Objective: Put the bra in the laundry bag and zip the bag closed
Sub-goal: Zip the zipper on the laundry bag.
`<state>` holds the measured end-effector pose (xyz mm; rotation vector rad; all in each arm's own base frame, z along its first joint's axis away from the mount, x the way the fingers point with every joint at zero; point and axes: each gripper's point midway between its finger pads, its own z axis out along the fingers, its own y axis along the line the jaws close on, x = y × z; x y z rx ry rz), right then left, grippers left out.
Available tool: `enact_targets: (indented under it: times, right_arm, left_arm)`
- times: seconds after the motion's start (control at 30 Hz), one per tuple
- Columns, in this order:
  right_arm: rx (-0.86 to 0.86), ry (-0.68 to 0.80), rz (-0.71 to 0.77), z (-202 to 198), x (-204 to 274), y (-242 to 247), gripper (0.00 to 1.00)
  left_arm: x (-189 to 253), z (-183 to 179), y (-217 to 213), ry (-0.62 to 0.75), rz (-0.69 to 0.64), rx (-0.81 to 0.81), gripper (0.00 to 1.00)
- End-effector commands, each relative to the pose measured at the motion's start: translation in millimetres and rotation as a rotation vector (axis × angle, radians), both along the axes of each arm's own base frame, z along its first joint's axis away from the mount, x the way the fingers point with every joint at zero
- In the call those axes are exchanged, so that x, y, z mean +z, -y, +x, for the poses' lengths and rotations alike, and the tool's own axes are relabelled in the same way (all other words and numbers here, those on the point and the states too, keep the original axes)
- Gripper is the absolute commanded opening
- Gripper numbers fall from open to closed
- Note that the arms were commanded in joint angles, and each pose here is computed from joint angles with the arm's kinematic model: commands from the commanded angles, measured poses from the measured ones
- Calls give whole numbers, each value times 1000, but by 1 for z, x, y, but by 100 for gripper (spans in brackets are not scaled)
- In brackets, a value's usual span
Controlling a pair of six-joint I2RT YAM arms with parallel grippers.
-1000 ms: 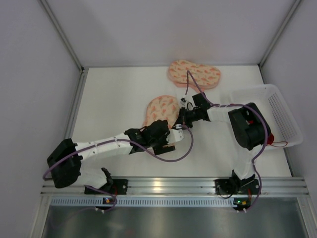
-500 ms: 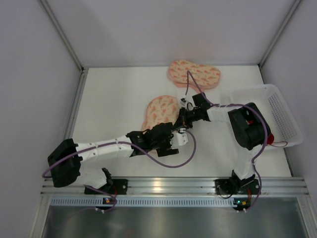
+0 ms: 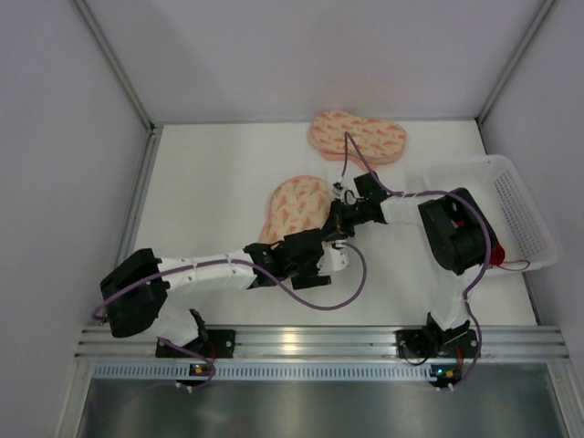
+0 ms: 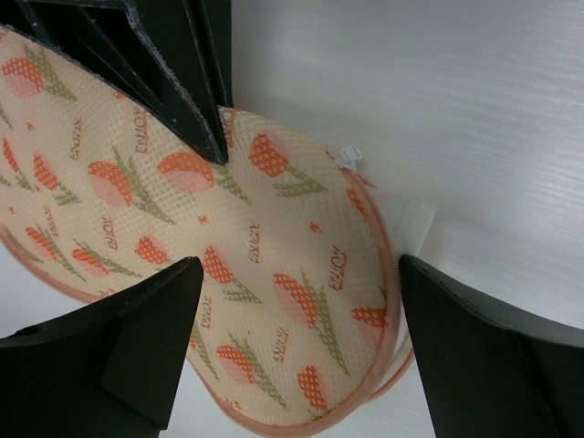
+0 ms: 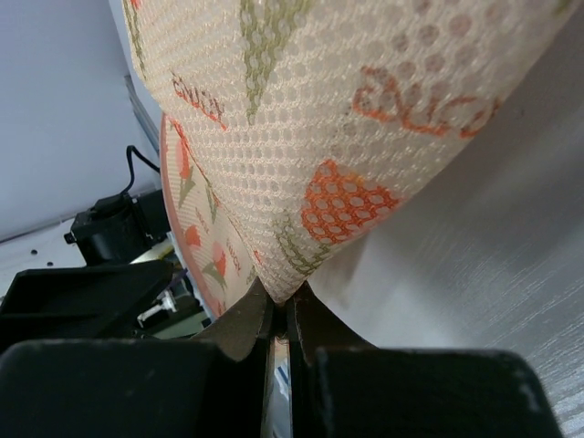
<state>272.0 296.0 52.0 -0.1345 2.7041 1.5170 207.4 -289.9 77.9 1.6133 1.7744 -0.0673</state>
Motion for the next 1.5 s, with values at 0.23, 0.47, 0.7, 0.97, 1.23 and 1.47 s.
enact_targets:
  times: [0.23,0.47,0.7,0.97,1.23,1.47]
  right_arm:
    - [26,3,11,-6,3,-1,0]
    - [37,-12,37,-10,5,-2,0]
    - [47,-24,44,-14,4,-5,0]
    - [60,-21,37,-14,1,-5,0]
    - [68,-11,25,-12,-1,-4,0]
    - [68,-14,22,-10,-2,-4,0]
  left_arm:
    - [9,38,-10,231,-6,123,94]
    - [4,45,-13,299,-13,131,94]
    - [-2,54,-6,358,-34,151,93]
    - [18,42,-3,358,-105,144,93]
    - [33,-10,-8,73,-75,7,92]
    - [39,-28,-16,17,0,-121,88]
